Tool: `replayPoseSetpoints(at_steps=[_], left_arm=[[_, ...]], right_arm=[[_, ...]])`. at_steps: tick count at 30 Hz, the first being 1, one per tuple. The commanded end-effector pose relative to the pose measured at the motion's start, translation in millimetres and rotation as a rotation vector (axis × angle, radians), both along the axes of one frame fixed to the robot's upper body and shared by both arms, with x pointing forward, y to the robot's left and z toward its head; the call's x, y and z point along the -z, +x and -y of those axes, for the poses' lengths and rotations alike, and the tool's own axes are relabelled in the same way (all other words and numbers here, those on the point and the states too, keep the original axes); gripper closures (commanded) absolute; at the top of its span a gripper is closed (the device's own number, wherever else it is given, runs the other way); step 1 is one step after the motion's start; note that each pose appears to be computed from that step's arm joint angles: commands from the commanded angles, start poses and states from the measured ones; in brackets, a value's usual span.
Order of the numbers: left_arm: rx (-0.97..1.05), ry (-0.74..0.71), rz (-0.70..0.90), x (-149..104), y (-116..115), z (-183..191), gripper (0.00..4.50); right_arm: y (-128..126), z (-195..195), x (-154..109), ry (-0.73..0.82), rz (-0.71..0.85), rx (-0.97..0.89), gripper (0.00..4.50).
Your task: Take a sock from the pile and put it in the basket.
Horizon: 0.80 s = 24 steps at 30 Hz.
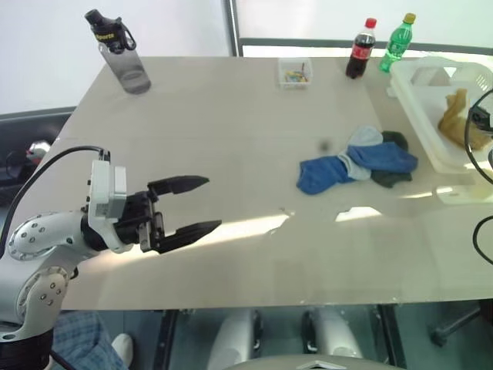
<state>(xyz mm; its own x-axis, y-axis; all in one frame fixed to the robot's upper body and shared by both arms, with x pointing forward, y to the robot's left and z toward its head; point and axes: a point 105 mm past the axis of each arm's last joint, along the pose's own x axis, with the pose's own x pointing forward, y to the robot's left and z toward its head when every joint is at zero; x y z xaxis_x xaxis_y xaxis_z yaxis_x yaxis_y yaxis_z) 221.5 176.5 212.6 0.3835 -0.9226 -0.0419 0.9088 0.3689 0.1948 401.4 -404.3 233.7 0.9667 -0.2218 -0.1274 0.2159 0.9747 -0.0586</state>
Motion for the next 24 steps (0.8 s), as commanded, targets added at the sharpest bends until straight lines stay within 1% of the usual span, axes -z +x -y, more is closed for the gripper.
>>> replayPoseSetpoints(at_steps=[1,3,5,7,8,10,12,13,15,17,21,24], left_arm=[[0.009,0.000,0.039,-5.3,-1.2,1.5,0.25],[0.001,0.005,0.034,-4.3,-0.3,0.7,0.25],[-0.010,0.018,0.030,-2.1,0.4,0.0,0.25],[-0.027,0.035,0.030,0.7,1.1,-1.0,0.25],[-0.047,0.049,0.032,2.7,2.5,-2.1,0.25],[-0.066,0.047,0.014,5.9,2.5,-4.0,0.25],[-0.075,0.041,0.009,7.8,-0.1,-5.6,0.25],[-0.095,0.040,0.005,10.0,-1.6,-8.0,0.25],[-0.124,0.035,-0.008,13.5,-4.2,-11.5,0.25],[-0.157,0.035,-0.023,18.1,-9.0,-15.7,0.25],[-0.214,0.030,-0.043,23.2,-16.0,-21.9,0.25],[-0.241,0.033,-0.047,25.4,-19.9,-25.8,0.25]], right_arm=[[-6.8,5.4,-24.0,-0.083,0.048,-0.032,0.09],[-4.3,-7.9,-29.6,-0.073,0.067,-0.138,0.09],[-2.5,-35.7,-37.0,-0.056,0.105,-0.342,0.09],[-9.1,-67.8,-40.7,-0.029,0.132,-0.562,0.09],[-16.2,-84.1,-40.6,-0.014,0.140,-0.665,0.09],[-39.9,-119.0,-28.1,0.004,0.109,-0.865,0.09],[-66.9,-142.2,-6.0,0.014,0.053,-0.996,0.09],[-83.4,-148.8,10.2,0.026,-0.002,-1.049,0.09],[-105.0,-153.3,29.8,0.040,-0.073,-1.097,0.09],[-120.9,-148.3,44.1,0.018,-0.108,-1.106,0.09],[-139.1,-137.8,53.4,-0.010,-0.123,-1.111,0.09],[-145.2,-129.4,56.0,-0.035,-0.140,-1.108,0.09]])
